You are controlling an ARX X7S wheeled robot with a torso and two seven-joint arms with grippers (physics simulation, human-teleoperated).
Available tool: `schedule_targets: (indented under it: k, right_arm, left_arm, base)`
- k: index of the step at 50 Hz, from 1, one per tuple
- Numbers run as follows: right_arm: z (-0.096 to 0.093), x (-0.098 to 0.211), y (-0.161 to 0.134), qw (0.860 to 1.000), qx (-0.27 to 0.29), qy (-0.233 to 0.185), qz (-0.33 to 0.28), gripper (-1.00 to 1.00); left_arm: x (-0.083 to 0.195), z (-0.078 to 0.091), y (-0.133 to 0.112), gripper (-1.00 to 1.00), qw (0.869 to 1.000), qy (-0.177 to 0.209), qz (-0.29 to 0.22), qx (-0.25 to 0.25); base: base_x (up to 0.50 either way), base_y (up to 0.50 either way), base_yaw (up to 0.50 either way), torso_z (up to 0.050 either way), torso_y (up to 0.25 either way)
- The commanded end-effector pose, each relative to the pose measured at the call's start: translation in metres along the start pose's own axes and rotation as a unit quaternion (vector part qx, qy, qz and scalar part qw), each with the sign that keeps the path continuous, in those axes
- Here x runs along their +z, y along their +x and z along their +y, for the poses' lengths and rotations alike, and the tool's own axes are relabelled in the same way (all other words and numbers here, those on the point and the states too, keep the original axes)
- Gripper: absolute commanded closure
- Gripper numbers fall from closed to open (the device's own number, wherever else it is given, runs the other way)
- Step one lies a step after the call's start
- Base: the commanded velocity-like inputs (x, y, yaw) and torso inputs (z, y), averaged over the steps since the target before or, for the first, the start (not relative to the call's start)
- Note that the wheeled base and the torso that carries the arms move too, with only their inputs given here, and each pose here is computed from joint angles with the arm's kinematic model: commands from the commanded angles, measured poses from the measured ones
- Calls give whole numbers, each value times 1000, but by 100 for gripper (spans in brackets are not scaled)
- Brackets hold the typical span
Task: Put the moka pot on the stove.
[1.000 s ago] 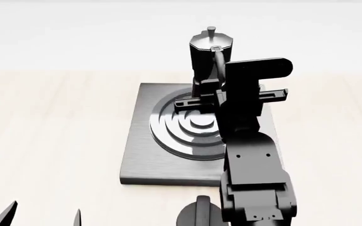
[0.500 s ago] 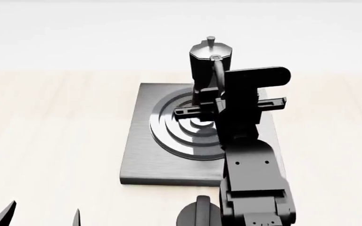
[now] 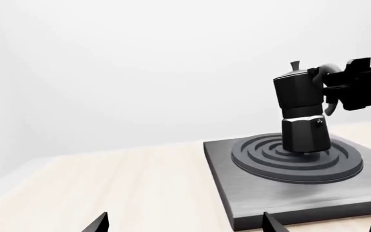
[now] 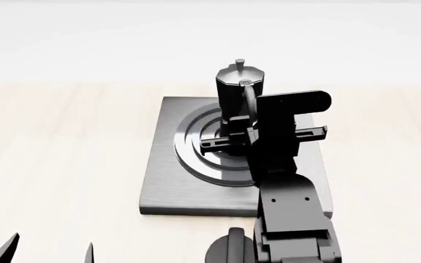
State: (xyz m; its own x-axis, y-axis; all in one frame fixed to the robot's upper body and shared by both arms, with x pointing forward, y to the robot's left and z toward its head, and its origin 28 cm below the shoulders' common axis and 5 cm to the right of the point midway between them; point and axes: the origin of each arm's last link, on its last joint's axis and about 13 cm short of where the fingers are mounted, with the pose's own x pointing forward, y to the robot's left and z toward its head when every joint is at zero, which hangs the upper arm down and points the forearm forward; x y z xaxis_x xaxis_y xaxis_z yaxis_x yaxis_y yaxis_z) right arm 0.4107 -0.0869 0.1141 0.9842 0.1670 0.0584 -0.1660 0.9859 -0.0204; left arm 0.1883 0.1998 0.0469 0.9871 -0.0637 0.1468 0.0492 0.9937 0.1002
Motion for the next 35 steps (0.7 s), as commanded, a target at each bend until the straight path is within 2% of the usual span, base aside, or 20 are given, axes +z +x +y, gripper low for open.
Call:
schedule_targets:
  k: [1,35]
  right_arm:
    - [3,2,1,1000,9,-4,4,100]
    - [5,-14,-6,999,22,10,30,100]
  left_arm:
    - [-2,1,1,-100,1000,-7,1,0]
    - [-3,0,-1,-100,1000,-8,4,0]
  base:
    - [0,0,0,0,0]
    - [0,0,0,0,0]
